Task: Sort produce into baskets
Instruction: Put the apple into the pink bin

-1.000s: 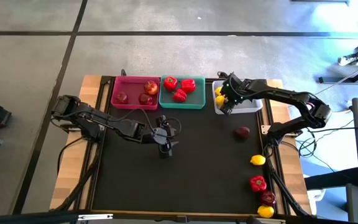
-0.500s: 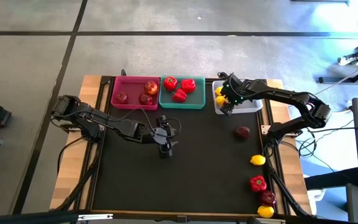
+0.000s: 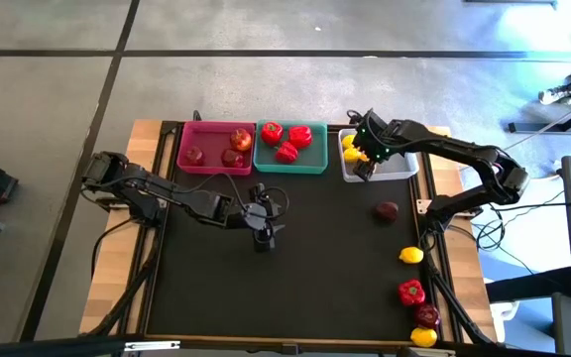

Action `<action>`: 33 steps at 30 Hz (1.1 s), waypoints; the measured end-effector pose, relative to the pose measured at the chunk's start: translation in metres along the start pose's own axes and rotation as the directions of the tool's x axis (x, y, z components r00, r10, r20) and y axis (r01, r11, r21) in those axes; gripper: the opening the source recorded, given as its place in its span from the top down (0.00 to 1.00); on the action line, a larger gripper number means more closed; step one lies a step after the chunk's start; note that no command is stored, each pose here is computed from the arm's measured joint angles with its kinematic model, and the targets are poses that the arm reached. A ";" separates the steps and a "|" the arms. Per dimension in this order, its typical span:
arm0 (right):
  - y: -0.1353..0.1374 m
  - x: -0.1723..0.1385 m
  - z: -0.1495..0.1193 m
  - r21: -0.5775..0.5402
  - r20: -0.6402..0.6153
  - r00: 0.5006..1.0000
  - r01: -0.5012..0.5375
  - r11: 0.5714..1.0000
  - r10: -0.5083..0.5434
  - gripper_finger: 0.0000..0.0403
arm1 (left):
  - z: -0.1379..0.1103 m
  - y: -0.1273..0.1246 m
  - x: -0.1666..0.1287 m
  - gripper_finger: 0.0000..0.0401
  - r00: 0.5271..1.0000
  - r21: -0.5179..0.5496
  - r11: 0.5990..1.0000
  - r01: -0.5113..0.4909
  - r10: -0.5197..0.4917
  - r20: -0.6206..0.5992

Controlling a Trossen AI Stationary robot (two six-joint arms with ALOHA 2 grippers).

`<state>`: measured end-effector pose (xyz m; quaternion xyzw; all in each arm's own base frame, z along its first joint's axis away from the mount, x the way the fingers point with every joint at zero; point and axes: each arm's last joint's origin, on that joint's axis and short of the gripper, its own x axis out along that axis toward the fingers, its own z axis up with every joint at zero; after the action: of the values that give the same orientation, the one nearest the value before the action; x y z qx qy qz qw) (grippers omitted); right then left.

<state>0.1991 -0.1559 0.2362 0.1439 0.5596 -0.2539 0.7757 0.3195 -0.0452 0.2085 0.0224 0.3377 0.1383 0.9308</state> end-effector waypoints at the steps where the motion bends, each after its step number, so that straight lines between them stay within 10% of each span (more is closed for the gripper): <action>1: 0.000 -0.004 0.002 0.003 -0.005 1.000 -0.009 1.000 0.009 0.33 | 0.000 0.000 0.000 0.36 1.000 -0.001 1.000 -0.001 0.001 0.000; 10: 0.021 -0.025 -0.005 0.030 -0.155 0.974 -0.161 0.987 0.163 0.34 | 0.000 0.000 0.000 0.36 1.000 -0.024 1.000 -0.002 0.002 -0.004; 33: 0.100 -0.028 -0.043 -0.178 -0.337 0.938 0.019 0.984 -0.079 0.30 | 0.000 0.002 0.002 0.36 1.000 -0.054 0.999 -0.003 0.002 -0.005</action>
<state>0.2130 -0.0448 0.2425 0.1045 0.7091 -0.1952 0.6695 0.3201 -0.0429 0.2075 -0.0027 0.3362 0.1486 0.9300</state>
